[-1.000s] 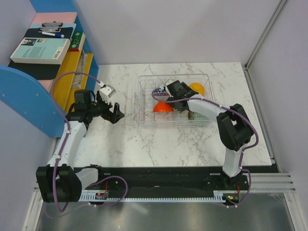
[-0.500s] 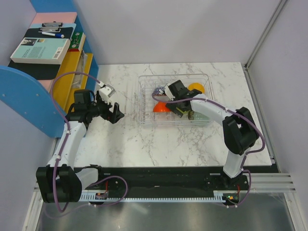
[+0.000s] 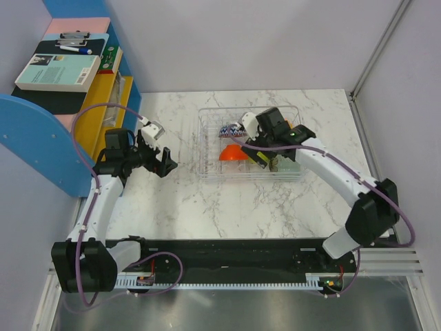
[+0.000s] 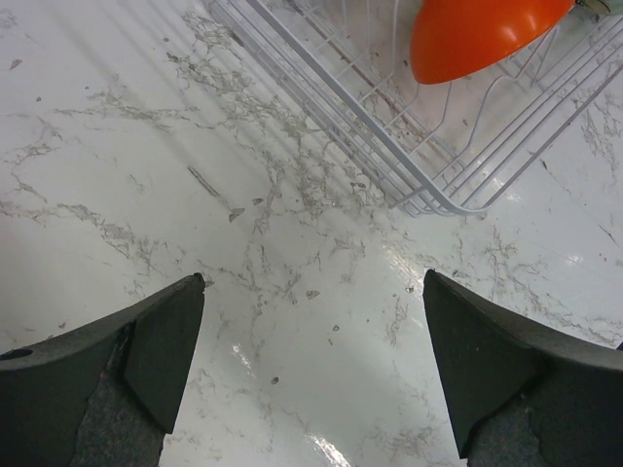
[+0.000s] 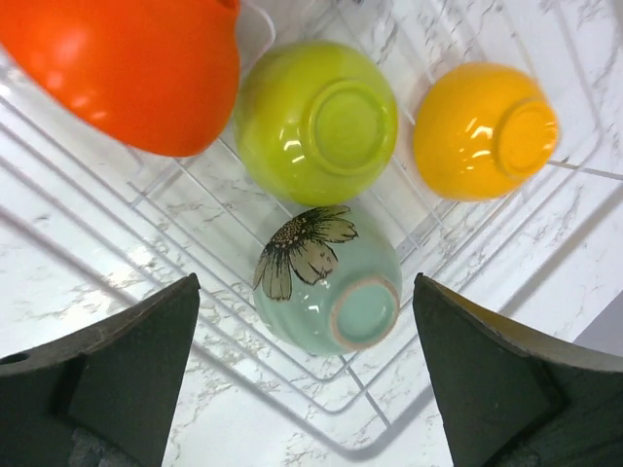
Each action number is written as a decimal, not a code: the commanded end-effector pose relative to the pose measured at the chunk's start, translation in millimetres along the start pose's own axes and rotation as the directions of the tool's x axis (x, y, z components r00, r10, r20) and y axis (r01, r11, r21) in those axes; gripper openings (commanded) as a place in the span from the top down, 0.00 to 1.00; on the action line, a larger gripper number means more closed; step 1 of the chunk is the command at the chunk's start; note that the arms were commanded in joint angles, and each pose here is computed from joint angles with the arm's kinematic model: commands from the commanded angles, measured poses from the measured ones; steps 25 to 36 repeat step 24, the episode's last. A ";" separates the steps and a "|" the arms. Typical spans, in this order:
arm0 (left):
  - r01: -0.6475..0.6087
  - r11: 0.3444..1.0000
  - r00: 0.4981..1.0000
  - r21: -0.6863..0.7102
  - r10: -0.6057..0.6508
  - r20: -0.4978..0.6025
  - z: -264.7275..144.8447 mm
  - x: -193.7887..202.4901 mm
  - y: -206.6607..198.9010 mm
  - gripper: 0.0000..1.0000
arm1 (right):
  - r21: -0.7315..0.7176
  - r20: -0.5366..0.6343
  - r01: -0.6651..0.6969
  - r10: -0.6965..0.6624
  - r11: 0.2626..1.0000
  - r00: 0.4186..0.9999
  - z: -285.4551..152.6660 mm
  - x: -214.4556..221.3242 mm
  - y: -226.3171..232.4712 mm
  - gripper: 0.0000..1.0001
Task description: Load the bowls into the dish rack
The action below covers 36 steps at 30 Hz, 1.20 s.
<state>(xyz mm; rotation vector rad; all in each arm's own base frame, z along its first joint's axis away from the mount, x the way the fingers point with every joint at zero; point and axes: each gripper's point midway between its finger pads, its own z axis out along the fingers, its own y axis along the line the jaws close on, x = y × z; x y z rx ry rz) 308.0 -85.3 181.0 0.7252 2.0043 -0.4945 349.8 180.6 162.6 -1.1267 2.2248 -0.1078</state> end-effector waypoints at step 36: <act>-0.213 0.970 0.956 0.116 0.182 0.232 -55.3 -77.5 -52.3 0.00 | -0.065 0.463 -0.163 0.174 0.985 0.869 -159.4 -21.9 -40.8 0.03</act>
